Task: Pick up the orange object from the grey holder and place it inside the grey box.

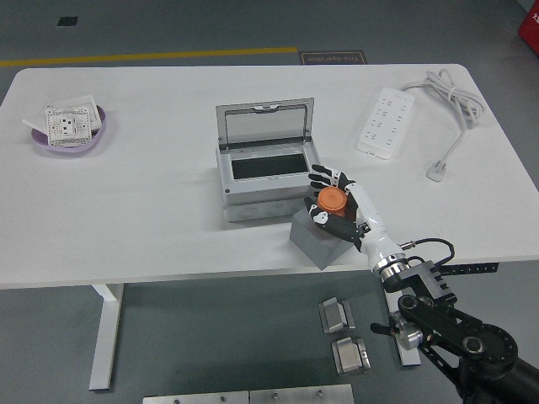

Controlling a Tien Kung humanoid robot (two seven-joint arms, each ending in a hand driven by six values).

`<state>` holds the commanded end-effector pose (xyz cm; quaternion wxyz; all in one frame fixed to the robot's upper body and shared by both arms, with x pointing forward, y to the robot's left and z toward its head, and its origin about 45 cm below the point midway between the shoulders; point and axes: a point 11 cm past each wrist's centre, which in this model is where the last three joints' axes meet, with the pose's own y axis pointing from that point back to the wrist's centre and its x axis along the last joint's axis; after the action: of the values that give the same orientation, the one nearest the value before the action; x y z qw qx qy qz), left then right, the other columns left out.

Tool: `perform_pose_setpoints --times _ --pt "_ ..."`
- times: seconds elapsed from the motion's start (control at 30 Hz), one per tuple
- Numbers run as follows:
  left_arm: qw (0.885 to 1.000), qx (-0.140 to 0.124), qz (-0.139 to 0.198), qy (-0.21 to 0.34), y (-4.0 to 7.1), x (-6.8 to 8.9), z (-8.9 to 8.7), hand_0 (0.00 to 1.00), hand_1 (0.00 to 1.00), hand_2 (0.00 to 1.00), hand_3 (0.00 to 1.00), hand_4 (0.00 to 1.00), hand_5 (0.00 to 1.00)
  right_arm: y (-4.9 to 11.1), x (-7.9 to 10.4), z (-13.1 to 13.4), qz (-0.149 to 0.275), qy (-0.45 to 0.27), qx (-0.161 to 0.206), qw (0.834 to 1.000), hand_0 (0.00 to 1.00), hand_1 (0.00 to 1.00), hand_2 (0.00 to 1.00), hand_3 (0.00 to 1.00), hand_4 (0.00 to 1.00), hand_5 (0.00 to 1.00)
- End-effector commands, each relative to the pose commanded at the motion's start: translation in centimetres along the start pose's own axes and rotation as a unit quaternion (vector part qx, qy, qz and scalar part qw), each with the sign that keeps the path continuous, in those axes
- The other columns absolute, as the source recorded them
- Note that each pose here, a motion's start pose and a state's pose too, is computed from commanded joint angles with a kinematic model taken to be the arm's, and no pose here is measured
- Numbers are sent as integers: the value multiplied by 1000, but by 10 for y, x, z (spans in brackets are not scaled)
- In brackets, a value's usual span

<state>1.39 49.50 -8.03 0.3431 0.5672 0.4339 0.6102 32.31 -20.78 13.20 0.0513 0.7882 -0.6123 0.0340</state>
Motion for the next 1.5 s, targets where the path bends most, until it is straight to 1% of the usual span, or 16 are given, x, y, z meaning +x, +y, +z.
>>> perform_pose_setpoints --times 0.17,0.2,0.4,0.43,0.6,0.63,0.8,0.83,1.0,1.03,1.13,1.2,1.3,1.4,1.43,1.5 --pt "1000 0 0 0 0 0 0 704 687 506 753 758 326 0 0 1 1 -5 -3 1000 757 779 768 818 656 2" --pt "1000 0 0 0 0 0 0 704 687 506 753 758 324 1 0 1 2 -7 -4 1000 746 747 718 786 638 2" --pt "1000 0 0 0 0 0 0 704 687 506 753 758 324 1 -2 2 1 -15 -7 1000 746 747 718 786 638 2" --pt "1000 0 0 0 0 0 0 704 686 506 754 757 324 1 -2 2 1 -16 -8 1000 747 704 625 682 298 16" --pt "1000 -1 -1 1 0 0 1 704 686 506 754 757 324 0 -4 1 -1 -20 -8 1000 747 704 625 682 298 16" --pt "1000 -1 -1 1 0 0 1 704 687 506 753 757 323 0 -4 1 -1 -20 -8 1000 742 629 546 495 2 2" --pt "1000 -1 -1 1 0 -1 1 704 687 506 753 757 323 -2 -4 -2 1 -19 -5 1000 742 629 546 495 2 2" --pt "1000 -1 -1 1 0 0 1 704 686 506 753 756 323 -3 -4 -2 1 -19 -4 1000 666 575 498 346 2 2" --pt "1000 -1 -1 1 0 -1 0 704 686 506 753 756 323 -7 -3 -8 4 -10 3 1000 666 575 498 346 2 2" --pt "1000 -1 -1 1 0 -1 0 704 686 506 753 756 323 -8 -2 -9 5 -7 4 1000 611 549 471 286 30 2" --pt "1000 -1 -1 1 0 -1 1 704 686 506 753 756 323 -13 1 -14 7 1 12 1000 611 549 471 286 30 2" --pt "1000 -1 -1 1 0 -1 1 704 686 506 753 756 323 -18 2 -21 7 12 21 1000 611 549 471 286 30 2" --pt "1000 -1 0 1 0 0 0 703 686 506 754 756 323 -26 3 -32 6 35 34 999 584 544 461 259 44 2" --pt "1000 -1 0 0 0 0 0 703 686 506 754 756 323 -39 3 -46 3 73 47 996 584 544 461 259 44 2" --pt "1000 0 0 0 0 0 0 703 686 506 754 757 325 -42 3 -50 2 86 50 995 557 538 452 246 56 2" --pt "1000 0 0 0 0 0 0 703 686 506 754 757 325 -51 1 -58 -1 114 55 992 557 538 452 246 56 2"
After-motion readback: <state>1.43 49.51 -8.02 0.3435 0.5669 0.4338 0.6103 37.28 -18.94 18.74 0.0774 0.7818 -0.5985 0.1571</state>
